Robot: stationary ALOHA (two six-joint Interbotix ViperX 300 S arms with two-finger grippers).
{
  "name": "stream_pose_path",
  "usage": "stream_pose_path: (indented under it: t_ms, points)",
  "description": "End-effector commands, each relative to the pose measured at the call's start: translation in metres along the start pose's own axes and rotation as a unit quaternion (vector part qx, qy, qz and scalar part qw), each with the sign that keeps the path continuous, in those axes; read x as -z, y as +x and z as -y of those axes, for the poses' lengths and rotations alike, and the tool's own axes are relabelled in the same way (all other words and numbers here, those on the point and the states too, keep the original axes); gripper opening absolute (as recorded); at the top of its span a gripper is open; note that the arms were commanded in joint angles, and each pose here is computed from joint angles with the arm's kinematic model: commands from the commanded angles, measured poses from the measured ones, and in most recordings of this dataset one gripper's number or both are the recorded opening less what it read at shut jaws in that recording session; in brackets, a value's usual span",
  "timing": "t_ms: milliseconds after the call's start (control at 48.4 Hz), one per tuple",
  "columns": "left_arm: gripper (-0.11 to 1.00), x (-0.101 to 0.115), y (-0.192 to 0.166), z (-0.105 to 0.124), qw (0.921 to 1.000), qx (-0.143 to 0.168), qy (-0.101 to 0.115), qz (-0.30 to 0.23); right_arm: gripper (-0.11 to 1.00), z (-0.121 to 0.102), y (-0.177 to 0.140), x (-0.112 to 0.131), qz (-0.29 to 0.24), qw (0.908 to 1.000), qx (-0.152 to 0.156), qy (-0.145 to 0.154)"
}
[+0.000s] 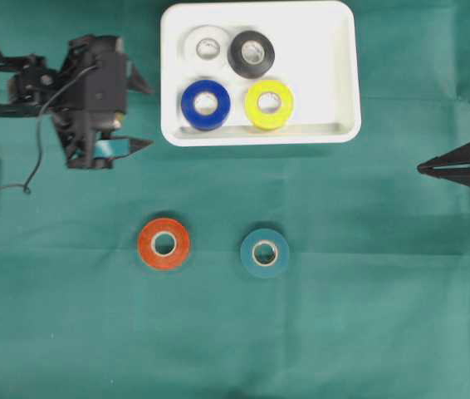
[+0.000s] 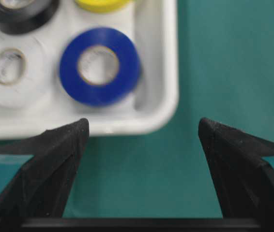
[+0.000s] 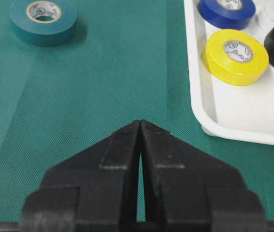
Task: Put the tape into the white case with the left arm.
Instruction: 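Open the left gripper and withdraw it from the tray, then move the left gripper down toward the red tape roll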
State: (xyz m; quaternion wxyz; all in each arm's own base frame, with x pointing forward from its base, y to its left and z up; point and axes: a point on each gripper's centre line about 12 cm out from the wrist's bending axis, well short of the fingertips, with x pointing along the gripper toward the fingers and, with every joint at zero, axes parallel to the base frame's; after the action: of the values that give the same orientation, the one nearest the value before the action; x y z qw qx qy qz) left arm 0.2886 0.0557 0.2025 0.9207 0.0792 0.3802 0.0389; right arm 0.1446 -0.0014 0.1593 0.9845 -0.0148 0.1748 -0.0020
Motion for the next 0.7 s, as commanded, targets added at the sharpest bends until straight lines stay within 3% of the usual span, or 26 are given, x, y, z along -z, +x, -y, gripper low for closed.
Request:
stream_pose_path:
  t_ms: [0,682]
  points:
    - [0.94,-0.001,-0.014,0.005,0.9998,0.002,0.004,0.021,-0.09,0.000,0.001,-0.004,0.005,1.0000,0.000,0.000]
    - [0.94,0.053,-0.066,0.027,0.9974,0.005,0.016,0.070,-0.09,0.000,0.001,-0.004,0.005,1.0000,0.000,0.001]
